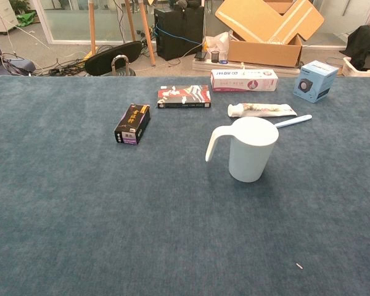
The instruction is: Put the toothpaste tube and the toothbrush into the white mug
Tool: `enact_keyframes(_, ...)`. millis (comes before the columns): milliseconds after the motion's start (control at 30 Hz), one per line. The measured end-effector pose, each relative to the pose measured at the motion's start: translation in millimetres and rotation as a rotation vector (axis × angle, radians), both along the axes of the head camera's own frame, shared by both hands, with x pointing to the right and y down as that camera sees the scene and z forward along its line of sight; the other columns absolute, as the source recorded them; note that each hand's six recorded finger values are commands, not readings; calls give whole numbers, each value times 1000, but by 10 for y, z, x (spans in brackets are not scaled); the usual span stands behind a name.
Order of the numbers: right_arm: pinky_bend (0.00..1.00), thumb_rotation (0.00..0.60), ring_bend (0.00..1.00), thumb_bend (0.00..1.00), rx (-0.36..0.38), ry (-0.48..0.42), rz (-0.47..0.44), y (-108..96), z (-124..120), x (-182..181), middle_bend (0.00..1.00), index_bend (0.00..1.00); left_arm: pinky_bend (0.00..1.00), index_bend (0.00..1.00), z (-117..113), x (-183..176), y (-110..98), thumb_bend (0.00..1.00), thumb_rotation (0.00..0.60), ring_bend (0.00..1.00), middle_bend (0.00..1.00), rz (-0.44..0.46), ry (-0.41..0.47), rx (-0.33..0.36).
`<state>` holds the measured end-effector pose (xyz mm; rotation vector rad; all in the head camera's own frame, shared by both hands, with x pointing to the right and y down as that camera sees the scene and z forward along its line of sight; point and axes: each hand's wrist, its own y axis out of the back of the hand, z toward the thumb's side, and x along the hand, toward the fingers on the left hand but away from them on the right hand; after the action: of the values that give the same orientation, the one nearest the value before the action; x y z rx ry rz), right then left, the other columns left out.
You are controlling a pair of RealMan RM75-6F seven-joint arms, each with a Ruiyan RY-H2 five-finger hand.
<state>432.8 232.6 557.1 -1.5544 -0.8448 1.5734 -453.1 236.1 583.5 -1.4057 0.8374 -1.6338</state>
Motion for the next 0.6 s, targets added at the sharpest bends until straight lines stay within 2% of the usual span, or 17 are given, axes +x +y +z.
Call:
enact_keyframes(267, 418, 600, 184, 0, -5, -1, 29, 37, 28, 86, 183, 104, 417, 489, 31, 9, 82, 0, 600, 306, 377, 7, 0, -15)
enact_keyframes(500, 418, 600, 171, 0, 12, -35, 25, -173, 36, 34, 205, 255, 417, 491, 14, -19, 87, 0, 600, 306, 377, 1, -1, -11)
enact_keyframes(600, 418, 600, 162, 0, 10, -41, 21, -293, 58, 10, 205, 263, 417, 491, -3, -33, 119, 0, 600, 306, 377, -2, -6, -12)
